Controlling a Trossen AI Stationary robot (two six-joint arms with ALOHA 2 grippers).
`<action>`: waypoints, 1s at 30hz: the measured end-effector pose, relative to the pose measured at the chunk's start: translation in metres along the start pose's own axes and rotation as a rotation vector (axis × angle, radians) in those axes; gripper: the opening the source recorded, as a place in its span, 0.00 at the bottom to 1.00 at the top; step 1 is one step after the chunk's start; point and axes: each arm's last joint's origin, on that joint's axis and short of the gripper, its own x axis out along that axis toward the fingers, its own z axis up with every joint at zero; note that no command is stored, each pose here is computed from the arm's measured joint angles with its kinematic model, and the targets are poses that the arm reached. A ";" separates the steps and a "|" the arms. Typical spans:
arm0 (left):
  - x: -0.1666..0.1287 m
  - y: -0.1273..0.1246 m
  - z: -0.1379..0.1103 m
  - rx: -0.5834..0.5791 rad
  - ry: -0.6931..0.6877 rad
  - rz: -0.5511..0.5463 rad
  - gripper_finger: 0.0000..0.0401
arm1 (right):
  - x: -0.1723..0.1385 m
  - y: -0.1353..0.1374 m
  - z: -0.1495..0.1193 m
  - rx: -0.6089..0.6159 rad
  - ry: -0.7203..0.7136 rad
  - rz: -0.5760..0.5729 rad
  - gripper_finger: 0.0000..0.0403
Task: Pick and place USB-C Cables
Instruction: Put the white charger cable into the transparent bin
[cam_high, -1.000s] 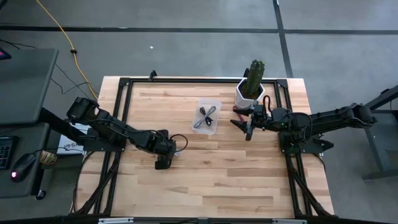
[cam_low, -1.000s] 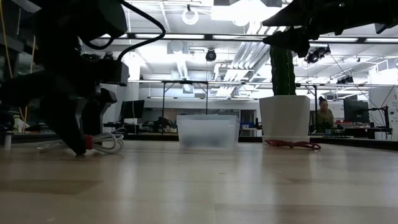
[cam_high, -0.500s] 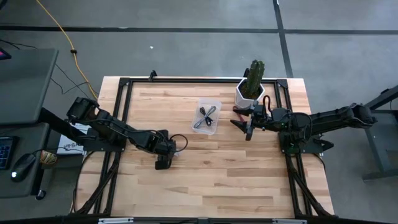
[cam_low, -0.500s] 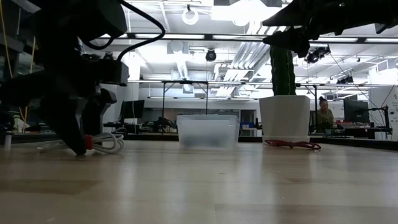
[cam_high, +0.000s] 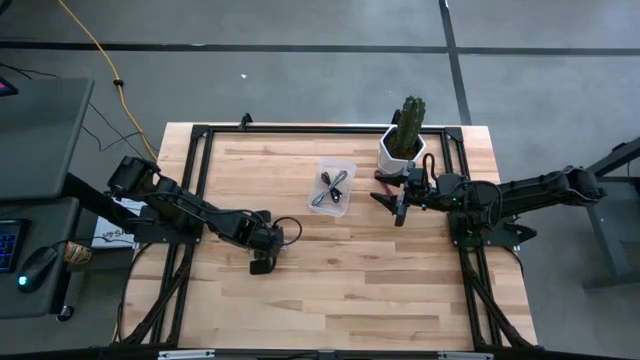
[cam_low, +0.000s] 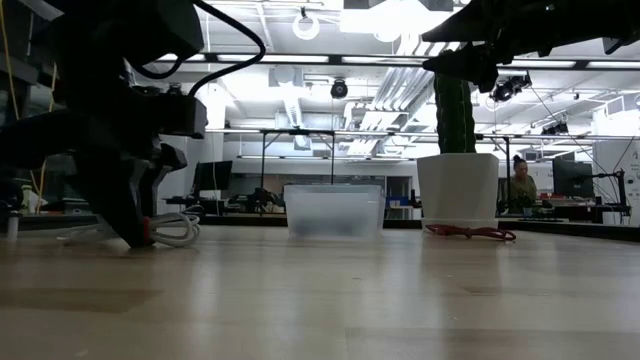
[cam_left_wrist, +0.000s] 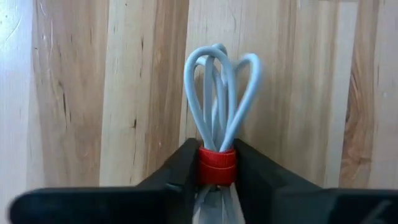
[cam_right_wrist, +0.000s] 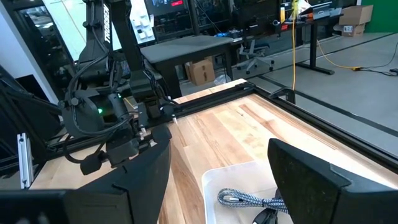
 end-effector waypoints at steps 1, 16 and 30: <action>0.000 0.000 0.000 -0.001 0.001 -0.003 0.14 | 0.000 0.000 0.000 0.000 0.000 0.000 0.65; 0.000 0.000 0.000 0.000 0.006 -0.006 0.05 | 0.000 0.000 0.000 0.000 0.000 0.000 0.65; -0.042 0.008 0.047 0.104 0.027 0.069 0.05 | 0.000 0.000 0.000 0.007 0.004 -0.002 0.65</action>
